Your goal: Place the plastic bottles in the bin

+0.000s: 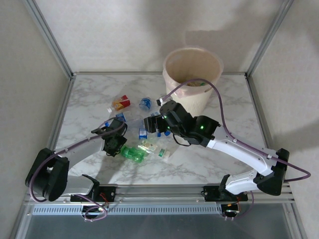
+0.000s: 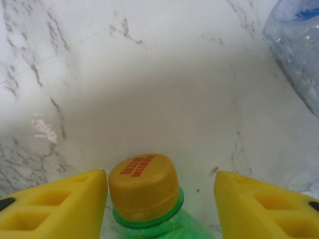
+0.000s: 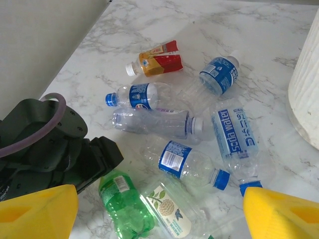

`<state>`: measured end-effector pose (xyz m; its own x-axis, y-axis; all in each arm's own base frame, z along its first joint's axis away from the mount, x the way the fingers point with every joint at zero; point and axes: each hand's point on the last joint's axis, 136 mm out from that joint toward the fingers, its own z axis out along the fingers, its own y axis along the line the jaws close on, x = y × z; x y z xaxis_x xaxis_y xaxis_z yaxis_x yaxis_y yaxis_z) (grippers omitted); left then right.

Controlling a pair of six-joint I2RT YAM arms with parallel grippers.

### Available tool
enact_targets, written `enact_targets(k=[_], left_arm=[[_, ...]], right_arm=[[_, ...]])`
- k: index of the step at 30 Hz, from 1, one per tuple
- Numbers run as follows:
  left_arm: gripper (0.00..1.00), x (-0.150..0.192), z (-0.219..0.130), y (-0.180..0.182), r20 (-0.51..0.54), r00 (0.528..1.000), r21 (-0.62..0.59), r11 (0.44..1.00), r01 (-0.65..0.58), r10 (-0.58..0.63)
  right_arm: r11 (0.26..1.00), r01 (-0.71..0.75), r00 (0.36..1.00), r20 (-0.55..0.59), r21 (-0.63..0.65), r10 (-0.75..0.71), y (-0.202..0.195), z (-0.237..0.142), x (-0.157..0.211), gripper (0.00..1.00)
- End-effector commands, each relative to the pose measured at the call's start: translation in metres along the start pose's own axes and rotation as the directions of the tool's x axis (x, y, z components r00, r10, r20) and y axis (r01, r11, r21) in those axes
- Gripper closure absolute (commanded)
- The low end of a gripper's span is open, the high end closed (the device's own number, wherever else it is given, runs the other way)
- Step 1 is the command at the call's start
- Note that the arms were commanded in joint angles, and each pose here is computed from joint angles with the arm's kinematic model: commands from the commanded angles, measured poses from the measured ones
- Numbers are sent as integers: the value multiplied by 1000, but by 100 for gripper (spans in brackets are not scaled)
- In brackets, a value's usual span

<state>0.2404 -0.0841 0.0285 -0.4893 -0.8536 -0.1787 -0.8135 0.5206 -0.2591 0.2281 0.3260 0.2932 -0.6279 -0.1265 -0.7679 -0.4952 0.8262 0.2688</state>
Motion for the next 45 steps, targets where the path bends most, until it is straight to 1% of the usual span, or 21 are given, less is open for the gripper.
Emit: enact_targets(k=[1, 6, 12, 20, 25, 28, 31, 33, 35, 38, 39, 41, 45], left_arm=[[44, 0, 8, 8, 15, 1000, -31, 999, 19, -19], [45, -1, 12, 14, 22, 1000, -52, 999, 14, -13], [52, 2, 16, 17, 13, 1000, -60, 998, 9, -8], [60, 1, 13, 24, 18, 1000, -55, 998, 12, -11], [67, -2, -1, 17, 27, 1000, -19, 1000, 7, -6], [70, -11, -24, -5, 60, 998, 51, 998, -34, 31], [73, -19, -54, -33, 80, 995, 129, 989, -68, 58], [75, -23, -76, -52, 85, 994, 192, 978, -86, 71], [75, -26, -102, -77, 89, 992, 280, 954, -106, 84], [75, -32, -147, -118, 115, 986, 417, 895, -159, 121], [75, -34, -161, -131, 126, 983, 456, 872, -177, 134], [75, -38, -192, -158, 154, 976, 536, 816, -215, 156], [75, -36, -238, -199, 169, 967, 668, 699, -255, 192]], right_arm=[[1000, -9, 1000, 13, 17, 9, -2, -6, 2, 14], [1000, -14, 1000, 20, 28, 14, -5, -8, 2, 14], [999, -26, 999, 25, 33, 25, -7, -10, 2, 14], [999, -37, 998, 44, 27, 36, -7, -15, -1, 15], [999, -44, 998, 56, 1, 43, -2, -18, -7, 15], [999, -47, 997, 62, -19, 48, 2, -19, -11, 15], [997, -43, 997, 66, -60, 47, 12, -22, -17, 14], [994, -39, 996, 73, -99, 47, 21, -26, -25, 11], [989, -34, 996, 74, -147, 45, 31, -30, -32, 6], [978, -26, 997, 61, -206, 39, 40, -33, -40, 1], [974, -28, 998, 52, -226, 41, 42, -33, -42, 1], [964, -42, 998, 42, -263, 56, 43, -37, -48, 1], [940, -81, 996, 19, -330, 92, 43, -43, -58, 1]])
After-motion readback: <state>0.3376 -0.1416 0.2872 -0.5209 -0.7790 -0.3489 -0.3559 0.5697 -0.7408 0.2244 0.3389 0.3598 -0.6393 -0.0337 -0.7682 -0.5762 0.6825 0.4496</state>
